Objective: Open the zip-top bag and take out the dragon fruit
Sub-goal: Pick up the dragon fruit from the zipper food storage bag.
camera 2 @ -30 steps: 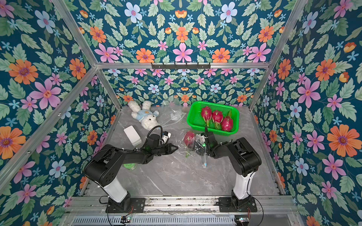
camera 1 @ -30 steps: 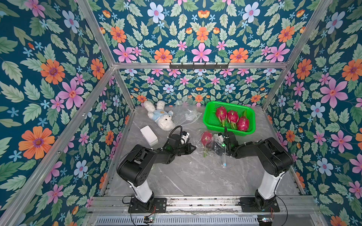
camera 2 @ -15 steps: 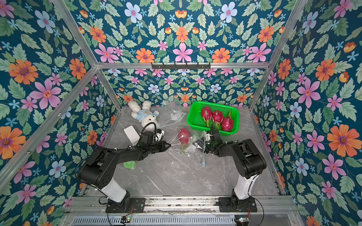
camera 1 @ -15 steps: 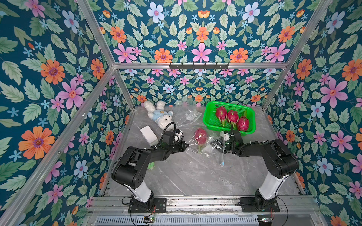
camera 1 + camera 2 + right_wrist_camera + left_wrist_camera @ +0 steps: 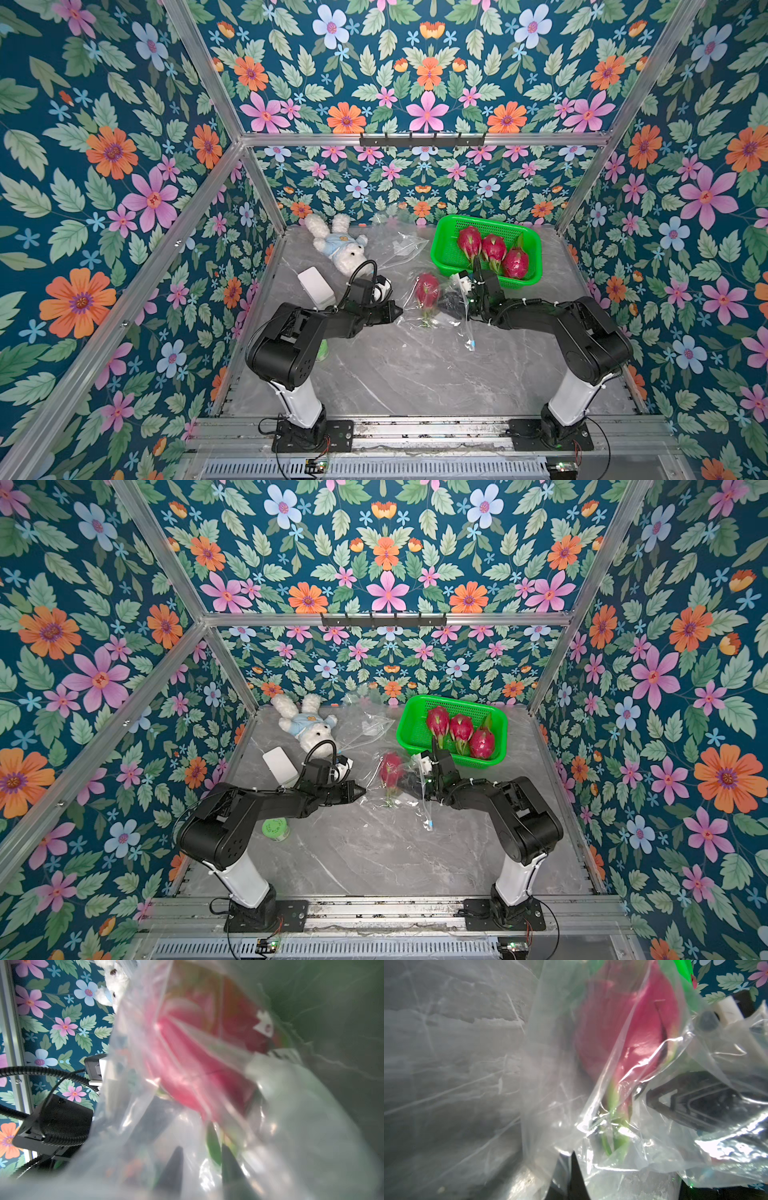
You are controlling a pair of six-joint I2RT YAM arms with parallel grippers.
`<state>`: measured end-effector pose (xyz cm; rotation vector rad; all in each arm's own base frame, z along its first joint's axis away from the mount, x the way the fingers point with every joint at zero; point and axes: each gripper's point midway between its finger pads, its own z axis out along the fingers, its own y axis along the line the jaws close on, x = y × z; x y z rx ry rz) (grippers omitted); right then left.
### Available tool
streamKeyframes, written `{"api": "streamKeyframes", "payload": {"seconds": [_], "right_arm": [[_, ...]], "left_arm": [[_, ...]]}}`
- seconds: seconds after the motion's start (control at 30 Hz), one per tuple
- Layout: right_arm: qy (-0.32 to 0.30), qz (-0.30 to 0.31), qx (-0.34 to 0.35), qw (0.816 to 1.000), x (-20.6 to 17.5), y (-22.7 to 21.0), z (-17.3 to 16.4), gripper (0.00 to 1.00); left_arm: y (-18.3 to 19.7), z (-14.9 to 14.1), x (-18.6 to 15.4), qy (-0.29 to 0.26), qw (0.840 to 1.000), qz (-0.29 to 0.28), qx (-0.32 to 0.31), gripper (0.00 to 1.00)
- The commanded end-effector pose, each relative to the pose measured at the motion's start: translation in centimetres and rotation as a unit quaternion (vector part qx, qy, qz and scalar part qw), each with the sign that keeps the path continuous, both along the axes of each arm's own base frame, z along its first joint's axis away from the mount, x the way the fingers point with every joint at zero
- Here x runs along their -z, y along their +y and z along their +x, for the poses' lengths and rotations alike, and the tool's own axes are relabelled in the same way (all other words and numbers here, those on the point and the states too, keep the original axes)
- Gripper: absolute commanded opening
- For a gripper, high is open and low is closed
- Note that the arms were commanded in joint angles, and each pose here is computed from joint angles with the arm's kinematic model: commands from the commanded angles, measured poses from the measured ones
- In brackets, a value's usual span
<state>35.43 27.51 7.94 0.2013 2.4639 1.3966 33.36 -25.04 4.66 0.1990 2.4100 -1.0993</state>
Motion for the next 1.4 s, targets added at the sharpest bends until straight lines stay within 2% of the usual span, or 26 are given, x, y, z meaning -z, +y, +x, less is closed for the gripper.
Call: {"api": "streamKeyframes", "payload": {"seconds": [0.0,0.1,0.33,0.47,0.57,0.83,1.1,1.37], "right_arm": [[-0.011,-0.014,0.008,1.0,0.6,0.2,1.2,0.38],[-0.01,-0.046,0.005,0.999,1.6,0.6,1.2,0.45],[-0.014,-0.179,0.009,0.984,3.7,-0.5,0.9,0.54],[-0.015,-0.203,0.012,0.979,4.2,-1.0,1.0,0.56],[-0.025,-0.23,0.005,0.973,4.3,-0.9,1.1,0.62],[-0.05,-0.223,-0.019,0.973,3.6,1.3,2.3,0.66],[-0.066,-0.221,-0.036,0.972,3.0,3.0,2.2,0.71],[-0.055,-0.257,-0.031,0.964,4.7,2.6,3.1,0.68]], "left_arm": [[-1.0,0.3,-0.6,-0.008,1.0,-0.015,0.014,0.0],[-1.1,0.3,-0.7,-0.008,1.0,-0.019,0.016,0.0],[-1.1,0.1,-0.8,-0.008,1.0,-0.023,0.017,0.0],[-1.3,0.0,-0.9,-0.006,0.999,-0.031,0.018,0.0],[-1.3,0.0,-0.9,-0.006,0.999,-0.034,0.018,0.0],[-1.5,-0.1,-0.9,-0.003,0.999,-0.039,0.02,0.0],[-1.6,0.0,-0.7,-0.001,0.999,-0.048,0.017,0.0],[-1.9,0.1,-0.8,0.002,0.998,-0.061,0.019,0.0]]}}
